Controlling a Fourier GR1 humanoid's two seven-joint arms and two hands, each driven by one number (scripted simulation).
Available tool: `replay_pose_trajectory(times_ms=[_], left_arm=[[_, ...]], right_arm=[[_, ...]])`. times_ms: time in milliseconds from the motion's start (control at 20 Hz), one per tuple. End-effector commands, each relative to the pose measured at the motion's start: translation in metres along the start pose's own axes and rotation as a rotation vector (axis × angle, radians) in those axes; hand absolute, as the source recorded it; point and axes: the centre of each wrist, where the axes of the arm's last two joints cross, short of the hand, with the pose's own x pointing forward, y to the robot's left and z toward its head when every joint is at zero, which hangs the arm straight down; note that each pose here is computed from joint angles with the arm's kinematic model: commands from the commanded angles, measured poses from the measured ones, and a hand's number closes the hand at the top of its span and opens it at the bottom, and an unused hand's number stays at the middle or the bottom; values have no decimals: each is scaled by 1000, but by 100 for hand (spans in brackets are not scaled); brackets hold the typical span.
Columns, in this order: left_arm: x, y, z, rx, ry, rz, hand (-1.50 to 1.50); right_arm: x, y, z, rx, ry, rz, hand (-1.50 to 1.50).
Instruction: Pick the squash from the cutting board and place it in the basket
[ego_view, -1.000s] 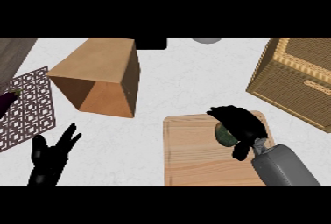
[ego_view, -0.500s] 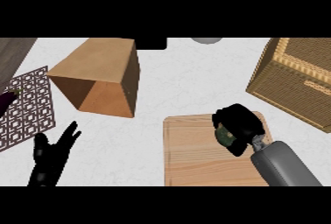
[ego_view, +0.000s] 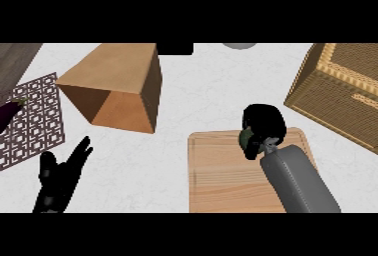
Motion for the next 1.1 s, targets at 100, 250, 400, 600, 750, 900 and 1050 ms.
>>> replay_pose_trajectory(times_ms=[100, 250, 400, 600, 750, 900, 1050], left_arm=[[-1, 0, -9, -34, 58, 5, 0], [-5, -11, -6, -54, 73, 1, 0], [-2, -9, -8, -42, 64, 12, 0], [-13, 6, -6, -2, 78, 2, 0], [-2, -6, -1, -4, 71, 23, 0], [-12, -15, 1, -15, 88, 14, 0], [-14, 4, 2, -8, 88, 30, 0]], right_arm=[[45, -41, -13, -179, 345, -176, 150], [51, -85, -11, -327, 327, -435, 150], [46, -124, 9, -574, 250, -764, 150], [74, -165, 26, -795, 231, -818, 150], [76, -197, 30, -847, 299, -857, 150], [75, -229, 36, -872, 376, -810, 150], [56, -264, 50, -920, 423, -829, 150]])
